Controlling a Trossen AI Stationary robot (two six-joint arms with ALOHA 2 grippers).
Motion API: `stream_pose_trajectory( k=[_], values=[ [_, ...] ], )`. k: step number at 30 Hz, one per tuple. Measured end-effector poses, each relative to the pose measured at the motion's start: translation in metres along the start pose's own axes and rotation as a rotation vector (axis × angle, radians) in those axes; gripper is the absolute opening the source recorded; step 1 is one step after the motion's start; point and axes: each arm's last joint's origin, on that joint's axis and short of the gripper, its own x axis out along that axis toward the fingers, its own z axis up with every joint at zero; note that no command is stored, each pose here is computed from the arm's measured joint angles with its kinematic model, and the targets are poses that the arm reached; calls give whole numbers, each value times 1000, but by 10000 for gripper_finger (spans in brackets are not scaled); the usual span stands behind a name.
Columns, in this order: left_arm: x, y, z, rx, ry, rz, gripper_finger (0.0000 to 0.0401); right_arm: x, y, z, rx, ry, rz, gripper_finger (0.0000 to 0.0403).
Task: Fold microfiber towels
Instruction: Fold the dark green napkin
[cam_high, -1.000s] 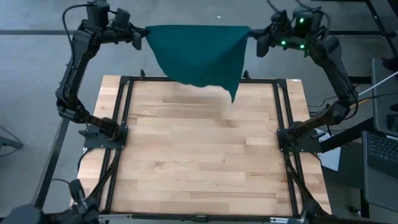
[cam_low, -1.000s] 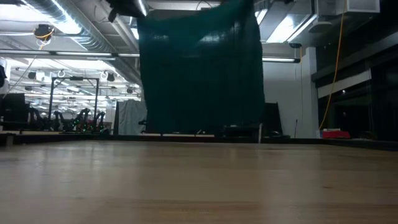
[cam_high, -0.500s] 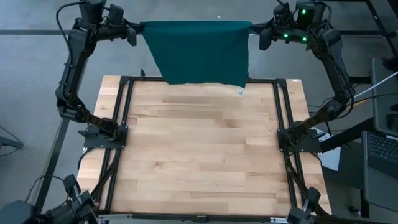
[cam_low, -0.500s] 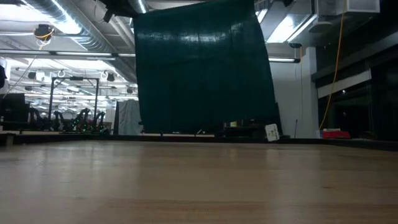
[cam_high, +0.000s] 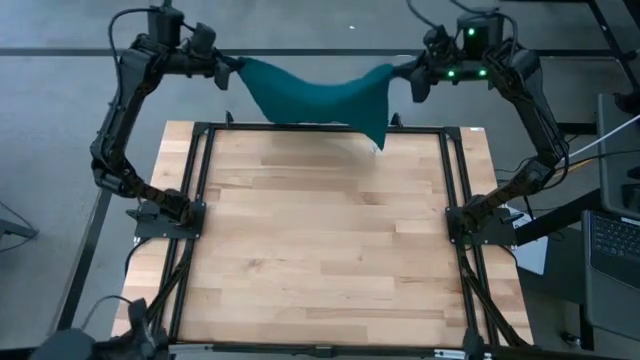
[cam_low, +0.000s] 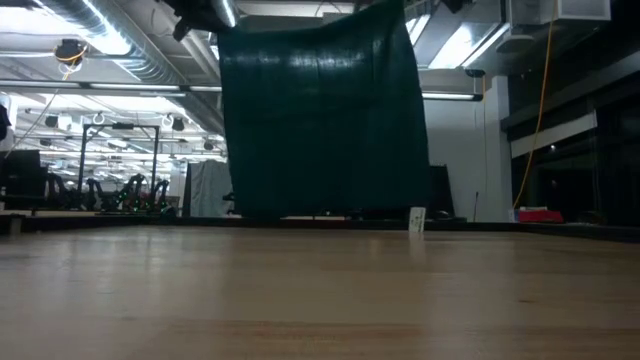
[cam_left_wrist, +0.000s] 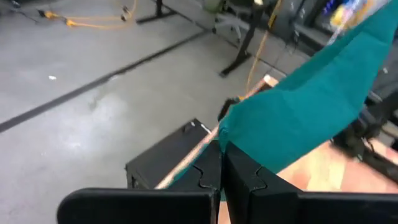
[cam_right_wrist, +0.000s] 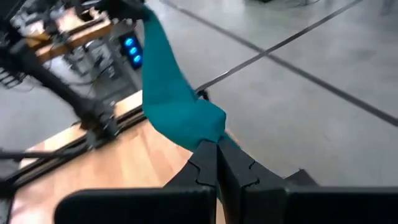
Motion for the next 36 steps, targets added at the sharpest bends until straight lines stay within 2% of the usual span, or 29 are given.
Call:
stream_pose_trajectory(
  k=[11,19,22,29,36],
  values=[
    [18,-29,-10,17,114,-67,2,18,25,-23,-5,191,68,0],
    [40,-47,-58,-28,300,-157,2,40,35,-40,-5,281,122,0],
    [43,-56,-79,-61,310,-184,2,46,45,-43,-5,294,149,0],
    [28,-80,-112,-148,239,-196,2,48,78,-52,-18,340,209,0],
    [-4,-102,-132,-208,174,-163,2,46,115,-66,-1,417,235,0]
  ],
)
